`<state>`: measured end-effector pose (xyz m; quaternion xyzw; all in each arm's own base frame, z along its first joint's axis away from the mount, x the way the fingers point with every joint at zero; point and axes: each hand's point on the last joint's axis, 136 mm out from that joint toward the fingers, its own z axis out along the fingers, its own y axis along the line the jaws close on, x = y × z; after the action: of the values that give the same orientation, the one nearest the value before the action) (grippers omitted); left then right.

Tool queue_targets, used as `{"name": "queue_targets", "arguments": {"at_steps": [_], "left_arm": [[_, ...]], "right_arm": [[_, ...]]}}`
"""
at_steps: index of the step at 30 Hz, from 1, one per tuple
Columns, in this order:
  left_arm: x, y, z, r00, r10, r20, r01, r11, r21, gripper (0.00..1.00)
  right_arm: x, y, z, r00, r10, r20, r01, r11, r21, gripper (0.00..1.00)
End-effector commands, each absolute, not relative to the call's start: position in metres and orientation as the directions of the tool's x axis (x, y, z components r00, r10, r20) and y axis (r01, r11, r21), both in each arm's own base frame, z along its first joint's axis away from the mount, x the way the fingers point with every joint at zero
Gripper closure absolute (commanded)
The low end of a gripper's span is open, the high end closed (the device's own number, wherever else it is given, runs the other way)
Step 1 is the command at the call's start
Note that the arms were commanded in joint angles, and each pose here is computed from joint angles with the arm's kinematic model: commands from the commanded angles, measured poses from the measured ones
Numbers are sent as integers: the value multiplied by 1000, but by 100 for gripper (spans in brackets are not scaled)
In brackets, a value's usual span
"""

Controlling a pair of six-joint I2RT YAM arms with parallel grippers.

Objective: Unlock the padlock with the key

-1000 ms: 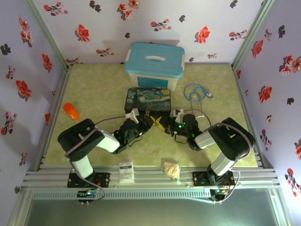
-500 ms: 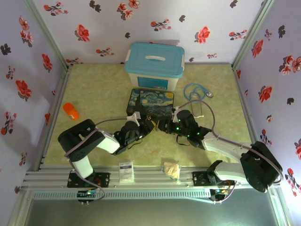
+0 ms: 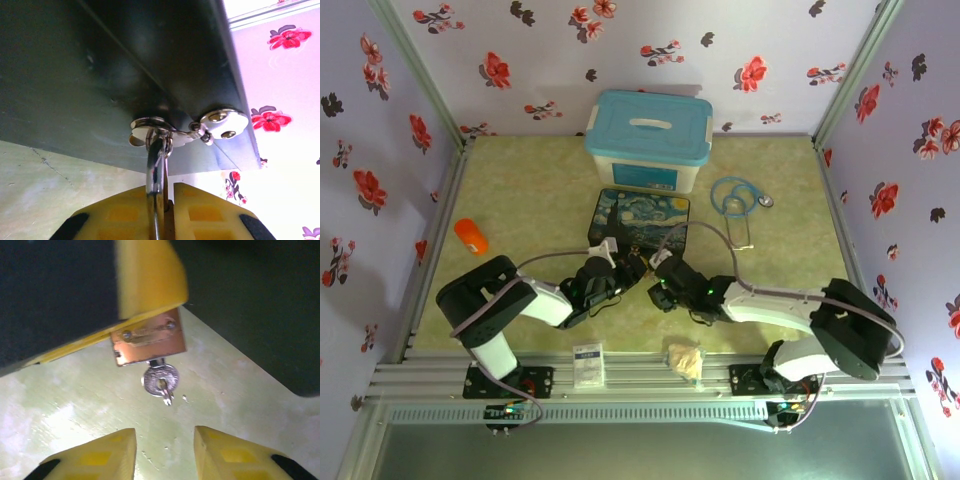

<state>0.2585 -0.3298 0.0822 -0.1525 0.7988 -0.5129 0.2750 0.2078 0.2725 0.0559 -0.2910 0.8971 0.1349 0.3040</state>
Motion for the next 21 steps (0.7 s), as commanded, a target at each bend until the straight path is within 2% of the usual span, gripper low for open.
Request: {"name": "queue_targets", "arguments": {"at_steps": [1, 8, 15, 17, 21], "left_arm": [[260, -332, 105, -793, -536, -289, 85, 373, -924, 100], [259, -334, 106, -800, -541, -260, 72, 344, -936, 100], [257, -337, 106, -809, -533, -250, 77, 326, -942, 100], [257, -338, 105, -812, -529, -245, 74, 323, -944, 100], [255, -339, 102, -821, -523, -230, 61, 319, -946, 100]], "right_arm": [[229, 278, 66, -568, -490, -661, -598, 798, -76, 71], [239, 293, 68, -550, -460, -697, -593, 803, -62, 84], [231, 300, 64, -540, -457, -707, -637, 770, -11, 97], [226, 304, 65, -544, -427, -722, -663, 746, 59, 98], [222, 316, 72, -629, -294, -720, -672, 670, 314, 98]]}}
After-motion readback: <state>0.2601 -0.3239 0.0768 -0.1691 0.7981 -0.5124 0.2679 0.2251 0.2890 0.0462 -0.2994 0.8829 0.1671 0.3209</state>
